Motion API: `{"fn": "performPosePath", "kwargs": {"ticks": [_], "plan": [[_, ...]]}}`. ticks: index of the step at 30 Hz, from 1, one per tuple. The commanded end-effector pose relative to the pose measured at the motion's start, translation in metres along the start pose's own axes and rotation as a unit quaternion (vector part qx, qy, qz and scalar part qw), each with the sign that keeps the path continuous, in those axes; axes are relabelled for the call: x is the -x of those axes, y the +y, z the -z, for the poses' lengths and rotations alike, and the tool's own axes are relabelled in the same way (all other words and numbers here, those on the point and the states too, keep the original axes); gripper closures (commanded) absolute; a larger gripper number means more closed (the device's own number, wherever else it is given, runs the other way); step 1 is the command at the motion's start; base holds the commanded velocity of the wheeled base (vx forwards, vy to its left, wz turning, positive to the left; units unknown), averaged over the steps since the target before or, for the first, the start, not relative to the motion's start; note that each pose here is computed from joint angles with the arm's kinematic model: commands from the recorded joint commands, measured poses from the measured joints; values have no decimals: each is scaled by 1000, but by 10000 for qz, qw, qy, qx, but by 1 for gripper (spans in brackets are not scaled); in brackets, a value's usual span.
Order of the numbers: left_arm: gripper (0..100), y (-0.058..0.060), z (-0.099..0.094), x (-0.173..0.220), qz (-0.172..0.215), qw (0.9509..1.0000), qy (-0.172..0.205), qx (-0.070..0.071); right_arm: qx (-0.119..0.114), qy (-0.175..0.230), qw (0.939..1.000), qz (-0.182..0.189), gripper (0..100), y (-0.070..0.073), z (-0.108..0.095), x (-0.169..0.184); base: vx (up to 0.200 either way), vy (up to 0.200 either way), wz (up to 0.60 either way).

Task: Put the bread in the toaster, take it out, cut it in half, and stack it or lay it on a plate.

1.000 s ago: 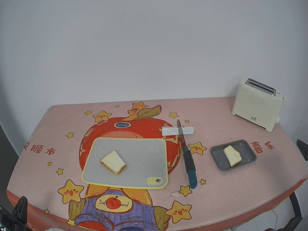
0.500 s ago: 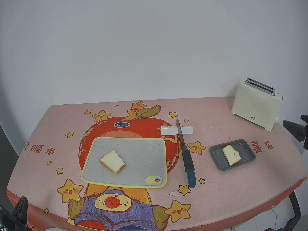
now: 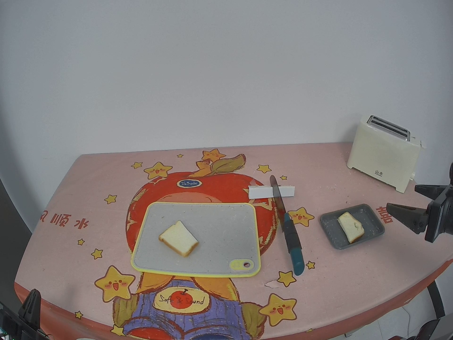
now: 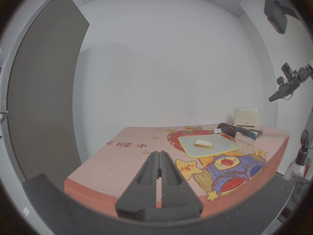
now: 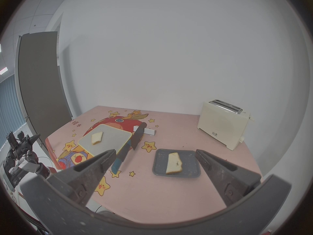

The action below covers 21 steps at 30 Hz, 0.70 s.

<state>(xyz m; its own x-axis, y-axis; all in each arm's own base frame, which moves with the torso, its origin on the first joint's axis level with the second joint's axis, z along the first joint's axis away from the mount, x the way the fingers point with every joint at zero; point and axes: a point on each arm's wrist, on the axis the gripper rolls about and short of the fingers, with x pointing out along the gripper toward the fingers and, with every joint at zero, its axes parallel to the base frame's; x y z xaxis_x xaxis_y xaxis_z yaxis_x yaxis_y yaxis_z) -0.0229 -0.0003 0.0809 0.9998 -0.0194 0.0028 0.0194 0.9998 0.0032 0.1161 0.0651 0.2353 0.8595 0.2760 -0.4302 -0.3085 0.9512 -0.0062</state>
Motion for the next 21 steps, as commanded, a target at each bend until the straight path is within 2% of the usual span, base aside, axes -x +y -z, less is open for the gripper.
{"fn": "performPosePath", "kwargs": {"ticks": [1, 4, 7, 14, 19, 21], "plan": [[100, 0, 5, 0, -5, 10000, 6, 8, 30, 28, 9999, -95, 0, 3, 0, -1, 0, 200, 0], [100, 0, 5, 0, -5, 10000, 6, 1, -66, 60, 9999, -133, 0, 5, 0, -2, 0, 67, 0], [100, 0, 5, 0, -12, 10000, 6, 1, -49, 75, 9997, -207, 0, 7, 1, -3, 0, 0, 0], [100, 0, 5, 0, -5, 10000, 6, 8, -22, 232, 9994, -241, 0, 11, 2, -10, 0, 200, 0], [100, 0, 5, 0, -5, 10000, 6, 8, -20, 218, 9994, -284, 0, 12, 2, -10, 0, 0, 0], [100, 0, 5, 0, -5, 10000, 6, 8, -13, 218, 9994, -284, 0, 12, 2, -10, 0, 200, 0]]}}
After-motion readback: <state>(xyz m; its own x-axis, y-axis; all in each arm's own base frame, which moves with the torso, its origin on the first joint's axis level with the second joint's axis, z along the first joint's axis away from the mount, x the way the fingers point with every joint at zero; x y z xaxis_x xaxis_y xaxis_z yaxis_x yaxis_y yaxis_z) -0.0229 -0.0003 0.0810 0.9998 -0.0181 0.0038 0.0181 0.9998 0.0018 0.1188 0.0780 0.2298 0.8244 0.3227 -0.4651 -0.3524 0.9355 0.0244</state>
